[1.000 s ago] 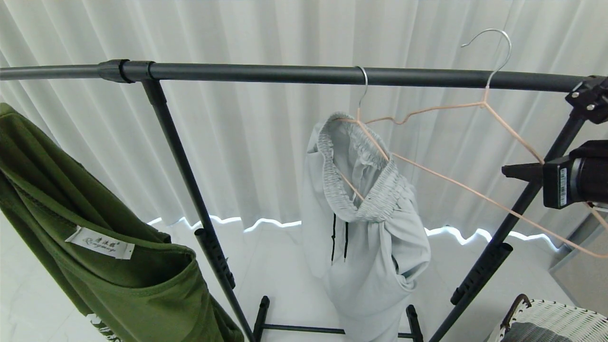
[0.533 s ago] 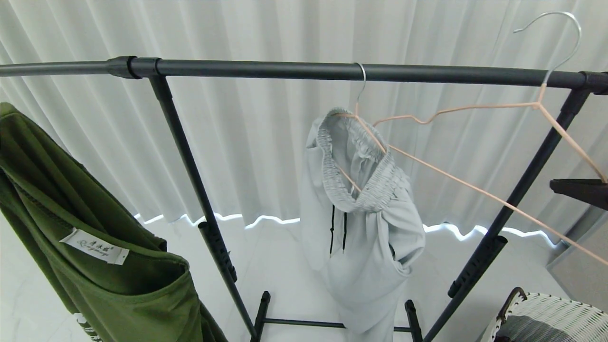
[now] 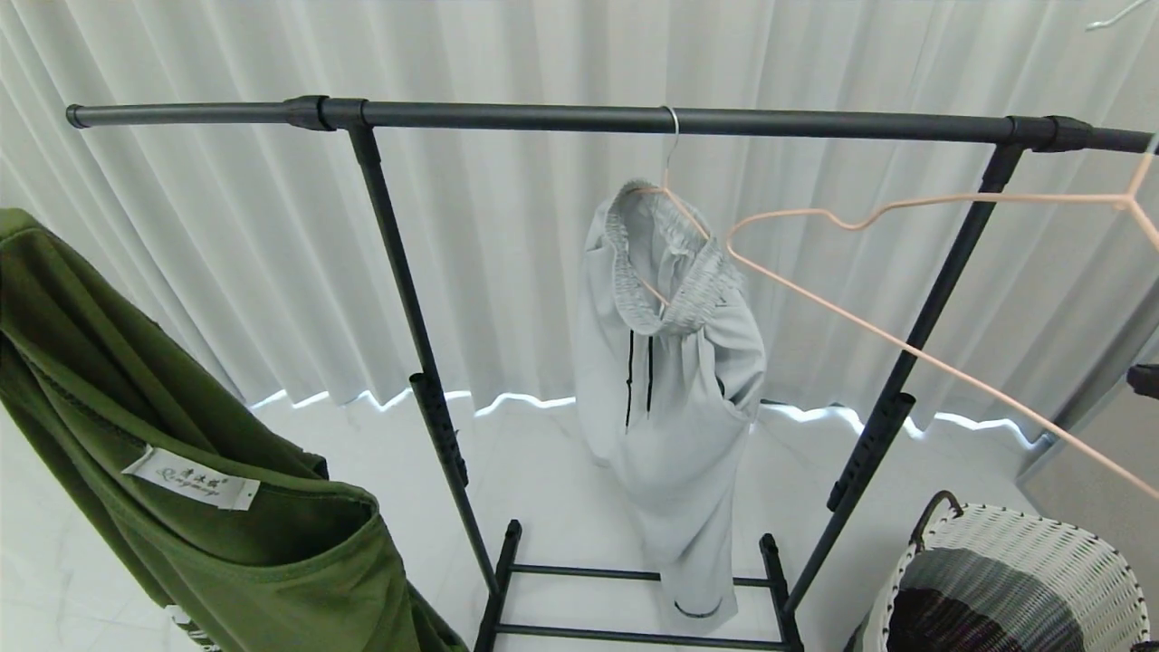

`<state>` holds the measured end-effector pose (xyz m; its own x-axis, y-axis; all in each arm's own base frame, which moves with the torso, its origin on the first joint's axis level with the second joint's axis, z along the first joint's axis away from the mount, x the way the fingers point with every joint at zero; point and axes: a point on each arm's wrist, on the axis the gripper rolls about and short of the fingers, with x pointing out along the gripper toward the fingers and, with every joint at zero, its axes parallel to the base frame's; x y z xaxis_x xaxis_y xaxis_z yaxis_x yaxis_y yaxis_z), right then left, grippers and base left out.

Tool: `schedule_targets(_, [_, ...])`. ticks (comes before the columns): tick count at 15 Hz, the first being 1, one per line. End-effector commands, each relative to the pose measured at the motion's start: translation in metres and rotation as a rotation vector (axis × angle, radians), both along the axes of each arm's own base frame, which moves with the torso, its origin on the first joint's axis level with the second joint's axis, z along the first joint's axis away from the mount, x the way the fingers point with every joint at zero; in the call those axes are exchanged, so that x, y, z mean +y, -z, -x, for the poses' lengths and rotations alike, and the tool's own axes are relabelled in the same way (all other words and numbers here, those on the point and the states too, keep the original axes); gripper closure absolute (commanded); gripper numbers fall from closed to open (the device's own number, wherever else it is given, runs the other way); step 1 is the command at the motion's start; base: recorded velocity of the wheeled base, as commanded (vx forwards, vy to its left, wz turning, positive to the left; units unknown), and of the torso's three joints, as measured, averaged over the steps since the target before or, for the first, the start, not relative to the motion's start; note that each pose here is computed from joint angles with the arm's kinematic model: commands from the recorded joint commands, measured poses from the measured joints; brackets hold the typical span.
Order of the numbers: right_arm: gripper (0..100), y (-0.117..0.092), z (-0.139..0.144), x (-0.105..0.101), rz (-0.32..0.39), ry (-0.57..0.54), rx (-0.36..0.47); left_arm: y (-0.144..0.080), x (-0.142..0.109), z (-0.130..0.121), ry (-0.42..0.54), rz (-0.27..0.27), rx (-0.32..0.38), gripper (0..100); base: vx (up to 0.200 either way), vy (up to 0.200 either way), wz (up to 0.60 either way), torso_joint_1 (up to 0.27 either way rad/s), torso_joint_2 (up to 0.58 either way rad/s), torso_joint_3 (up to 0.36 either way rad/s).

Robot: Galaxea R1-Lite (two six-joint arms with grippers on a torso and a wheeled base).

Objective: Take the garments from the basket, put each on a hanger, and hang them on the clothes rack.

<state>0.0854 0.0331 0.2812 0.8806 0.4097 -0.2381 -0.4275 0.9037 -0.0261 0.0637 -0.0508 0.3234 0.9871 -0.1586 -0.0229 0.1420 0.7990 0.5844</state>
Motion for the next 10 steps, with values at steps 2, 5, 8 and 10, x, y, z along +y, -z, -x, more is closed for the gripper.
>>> schedule_targets(2, [100, -0.003, -0.002, 0.005, -0.009, -0.040, -0.027, 0.003, -0.002, -0.001, 0.035, -0.013, 0.004, 100, 0.000, 0.000, 0.00, 0.000, 0.00, 0.000])
schedule_targets(5, [100, -0.007, -0.004, 0.019, -0.026, -0.161, -0.058, 0.004, -0.012, -0.010, 0.038, -0.034, 0.029, 100, 0.000, 0.000, 0.00, 0.000, 0.00, 0.000])
schedule_targets(8, [100, 0.000, 0.005, 0.032, -0.018, -0.310, -0.029, 0.008, -0.040, -0.035, 0.032, -0.024, 0.097, 100, 0.000, 0.000, 0.00, 0.000, 0.00, 0.000])
schedule_targets(10, [100, 0.003, 0.010, 0.039, -0.018, -0.392, -0.018, 0.005, -0.067, -0.059, 0.016, 0.076, 0.153, 100, 0.000, 0.000, 0.00, 0.000, 0.00, 0.000])
